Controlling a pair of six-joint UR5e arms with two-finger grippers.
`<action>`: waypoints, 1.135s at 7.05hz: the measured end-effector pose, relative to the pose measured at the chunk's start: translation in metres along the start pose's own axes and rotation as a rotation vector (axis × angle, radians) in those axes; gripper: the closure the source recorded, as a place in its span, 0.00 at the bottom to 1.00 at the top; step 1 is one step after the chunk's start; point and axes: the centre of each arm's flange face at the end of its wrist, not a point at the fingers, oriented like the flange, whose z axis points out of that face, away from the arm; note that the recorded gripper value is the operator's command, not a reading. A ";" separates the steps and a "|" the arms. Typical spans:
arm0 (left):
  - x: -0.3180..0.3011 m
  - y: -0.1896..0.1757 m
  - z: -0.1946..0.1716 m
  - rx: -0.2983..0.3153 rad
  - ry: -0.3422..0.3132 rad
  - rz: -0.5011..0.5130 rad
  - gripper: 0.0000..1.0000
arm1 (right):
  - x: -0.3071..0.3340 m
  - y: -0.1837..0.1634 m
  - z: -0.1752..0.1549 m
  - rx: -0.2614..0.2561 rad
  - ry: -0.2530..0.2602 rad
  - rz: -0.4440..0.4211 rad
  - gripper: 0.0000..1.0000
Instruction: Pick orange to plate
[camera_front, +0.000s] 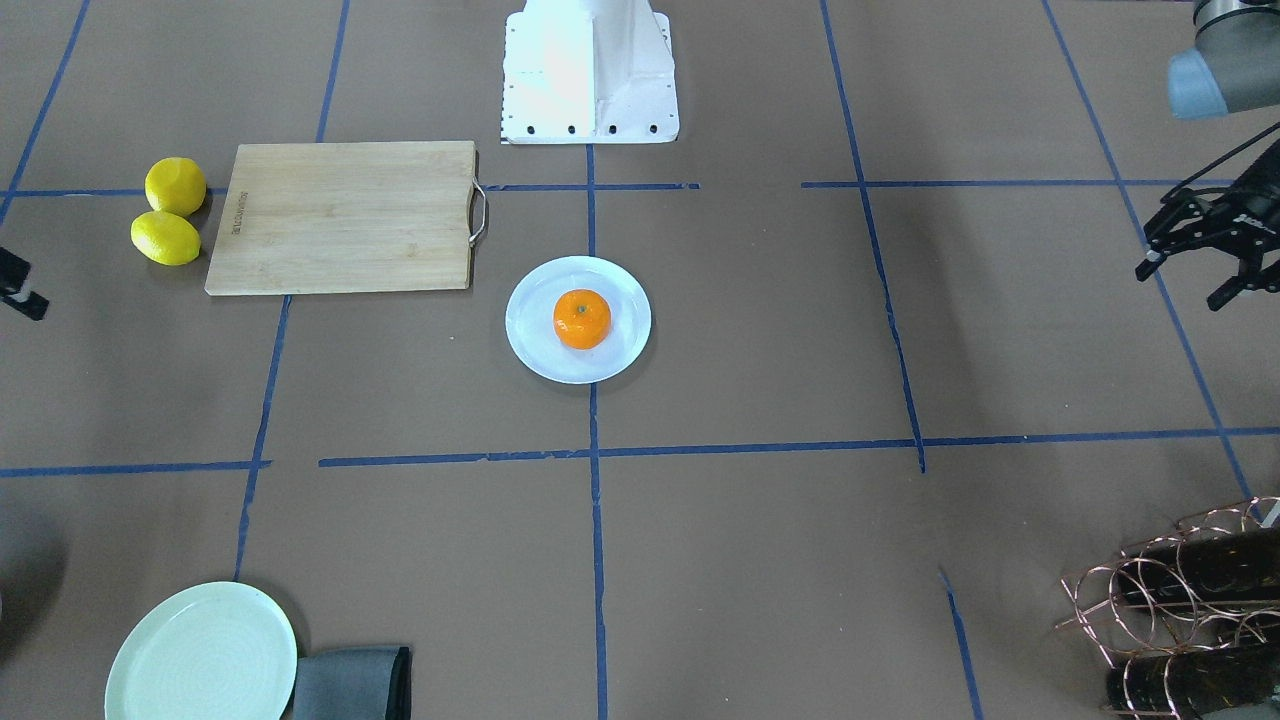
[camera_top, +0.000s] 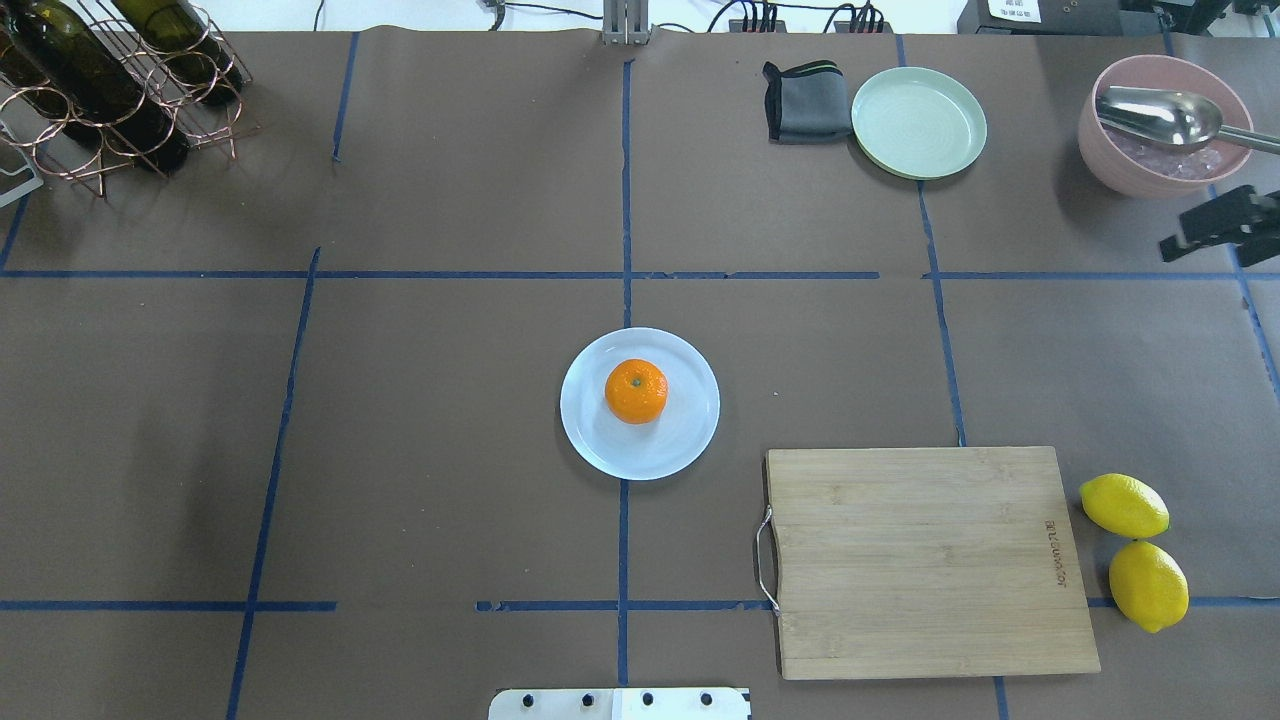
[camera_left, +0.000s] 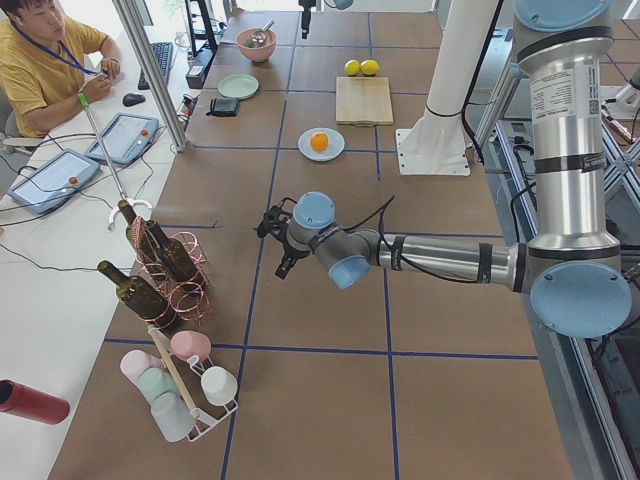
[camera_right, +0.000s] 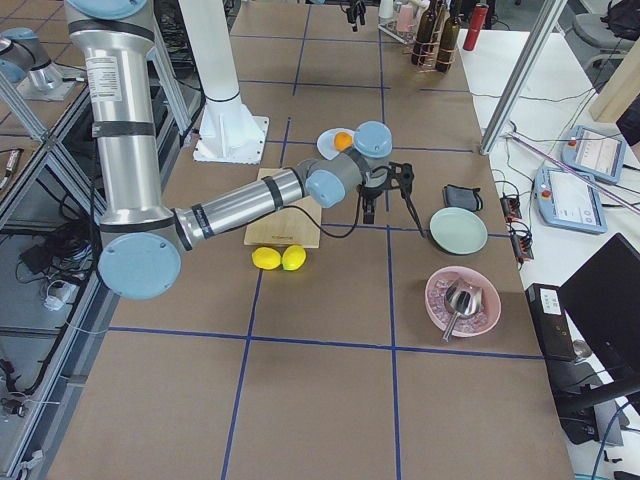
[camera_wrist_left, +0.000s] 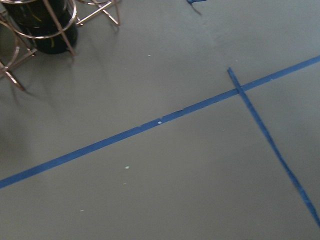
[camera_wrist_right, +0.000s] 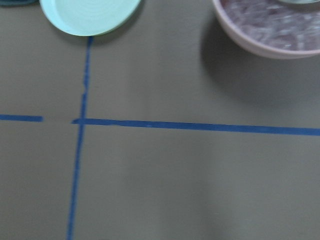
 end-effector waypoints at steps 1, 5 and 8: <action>-0.033 0.004 -0.020 -0.026 -0.033 0.001 0.10 | 0.055 0.006 -0.019 -0.006 0.035 -0.031 0.00; -0.098 -0.025 -0.085 -0.168 -0.068 -0.137 0.00 | 0.104 0.028 -0.061 -0.013 0.085 -0.054 0.00; -0.086 -0.021 -0.096 -0.248 -0.055 -0.236 0.00 | 0.093 0.031 -0.037 -0.081 0.182 -0.103 0.00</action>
